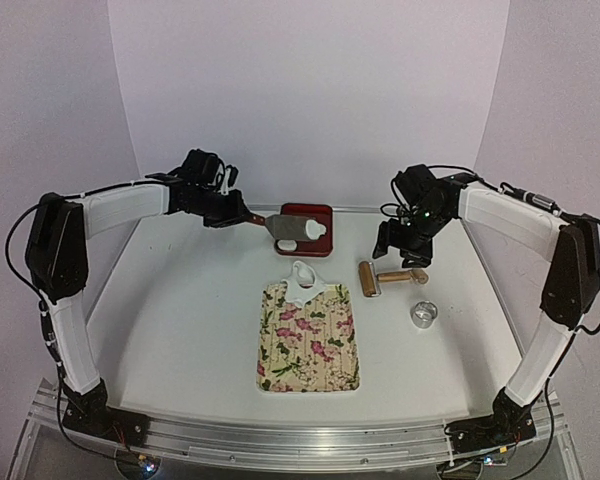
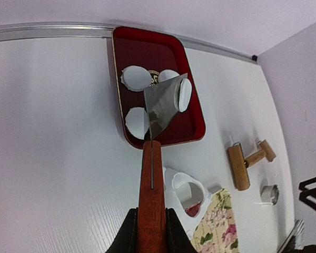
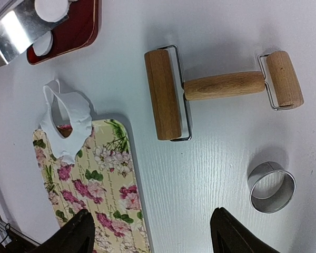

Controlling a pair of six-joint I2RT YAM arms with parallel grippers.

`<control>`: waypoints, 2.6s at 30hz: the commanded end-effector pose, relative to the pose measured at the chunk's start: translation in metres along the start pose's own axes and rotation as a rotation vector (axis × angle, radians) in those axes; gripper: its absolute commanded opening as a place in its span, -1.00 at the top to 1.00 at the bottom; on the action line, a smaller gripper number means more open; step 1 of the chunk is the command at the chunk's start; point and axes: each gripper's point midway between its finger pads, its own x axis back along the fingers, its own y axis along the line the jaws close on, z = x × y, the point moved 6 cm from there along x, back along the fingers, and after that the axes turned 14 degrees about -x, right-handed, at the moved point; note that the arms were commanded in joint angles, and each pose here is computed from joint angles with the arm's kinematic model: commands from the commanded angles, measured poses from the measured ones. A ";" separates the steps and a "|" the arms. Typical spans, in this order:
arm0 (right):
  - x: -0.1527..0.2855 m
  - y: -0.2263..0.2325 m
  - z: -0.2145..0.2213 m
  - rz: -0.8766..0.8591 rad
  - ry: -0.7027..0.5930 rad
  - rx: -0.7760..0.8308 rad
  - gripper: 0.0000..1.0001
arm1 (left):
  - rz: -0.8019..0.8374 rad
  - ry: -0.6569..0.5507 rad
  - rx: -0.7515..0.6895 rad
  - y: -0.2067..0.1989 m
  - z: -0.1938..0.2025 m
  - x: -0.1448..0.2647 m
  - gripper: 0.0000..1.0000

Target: Roll out the dumpling wrappers from the dough

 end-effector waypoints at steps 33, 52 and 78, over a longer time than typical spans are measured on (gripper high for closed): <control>0.006 0.002 -0.007 -0.026 -0.020 -0.009 -0.51 | -0.433 -0.170 -0.644 -0.075 -0.029 0.041 1.00; 0.008 0.005 -0.008 -0.041 -0.025 -0.007 -0.51 | -0.506 -0.086 -1.054 -0.126 0.013 0.004 1.00; 0.012 0.006 -0.010 -0.044 -0.037 0.018 -0.52 | -0.570 -0.029 -1.219 -0.137 0.042 -0.007 1.00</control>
